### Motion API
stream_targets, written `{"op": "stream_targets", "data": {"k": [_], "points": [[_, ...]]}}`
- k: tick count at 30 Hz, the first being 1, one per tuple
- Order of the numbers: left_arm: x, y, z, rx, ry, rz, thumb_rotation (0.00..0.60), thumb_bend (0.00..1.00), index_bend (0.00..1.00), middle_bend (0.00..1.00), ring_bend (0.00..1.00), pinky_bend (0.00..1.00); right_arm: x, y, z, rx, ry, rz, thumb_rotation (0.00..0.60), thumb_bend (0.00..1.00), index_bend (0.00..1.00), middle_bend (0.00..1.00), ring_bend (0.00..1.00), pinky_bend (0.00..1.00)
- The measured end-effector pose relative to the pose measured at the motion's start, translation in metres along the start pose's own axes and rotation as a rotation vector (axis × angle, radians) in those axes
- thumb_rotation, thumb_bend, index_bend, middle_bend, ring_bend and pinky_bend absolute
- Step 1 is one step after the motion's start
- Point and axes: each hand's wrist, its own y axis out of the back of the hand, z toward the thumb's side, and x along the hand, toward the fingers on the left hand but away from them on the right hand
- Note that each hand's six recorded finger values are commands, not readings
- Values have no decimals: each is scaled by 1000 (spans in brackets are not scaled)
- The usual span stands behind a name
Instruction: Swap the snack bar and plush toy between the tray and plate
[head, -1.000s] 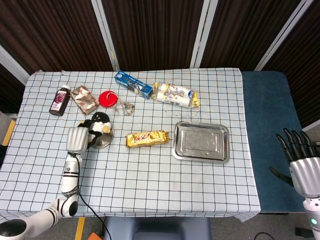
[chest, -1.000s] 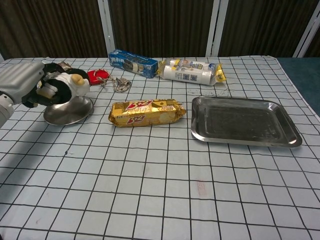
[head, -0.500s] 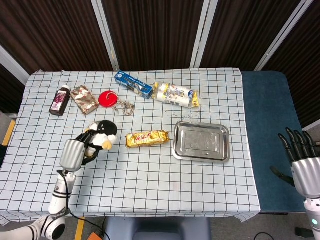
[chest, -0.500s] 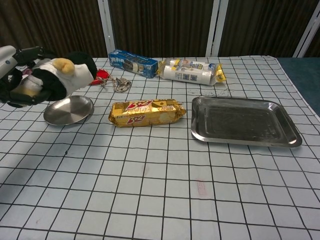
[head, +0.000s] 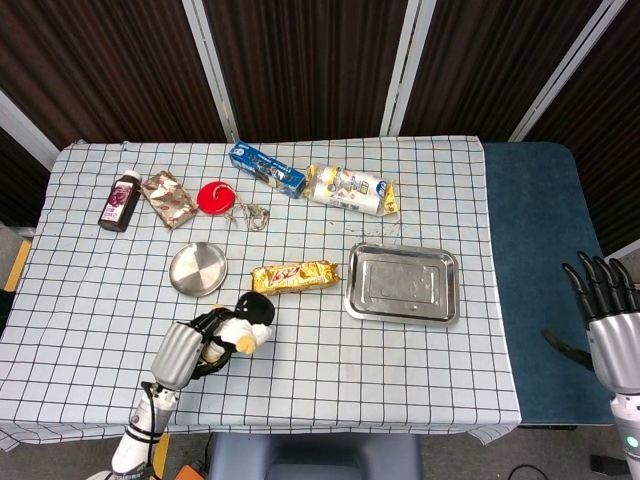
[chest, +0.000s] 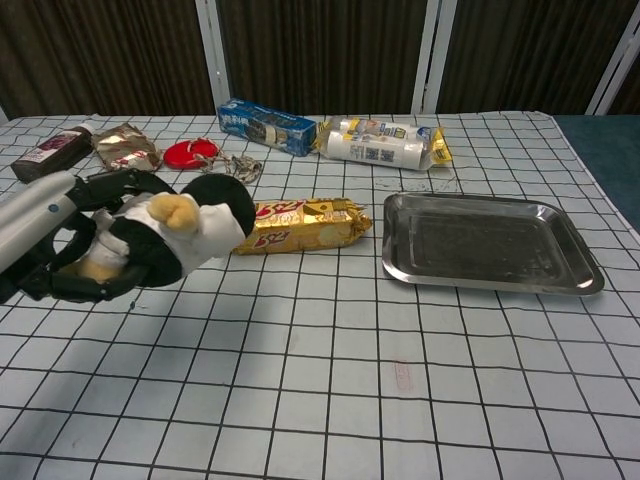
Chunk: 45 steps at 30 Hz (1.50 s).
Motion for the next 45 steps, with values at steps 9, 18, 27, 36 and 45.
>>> {"op": "stream_targets", "data": {"k": [9, 18, 27, 36, 45], "points": [[16, -39, 20, 64, -67, -49, 600, 562, 713, 827, 810, 886, 1, 5, 5, -45, 28, -9, 600, 98, 133, 0, 0, 0], [28, -58, 19, 81, -51, -43, 600, 562, 706, 818, 804, 886, 3, 7, 4, -45, 35, -16, 600, 98, 133, 0, 0, 0], [30, -61, 33, 46, -33, -17, 600, 549, 569, 654, 673, 878, 3, 7, 5, -50, 37, -25, 600, 98, 133, 0, 0, 0], [26, -79, 29, 46, -23, -176, 600, 443, 0, 0, 17, 350, 4, 8, 3, -49, 33, -22, 600, 98, 133, 0, 0, 0], [28, -78, 14, 101, -2, -294, 600, 414, 0, 0, 0, 273, 4, 5, 2, -46, 30, -13, 600, 98, 133, 0, 0, 0]]}}
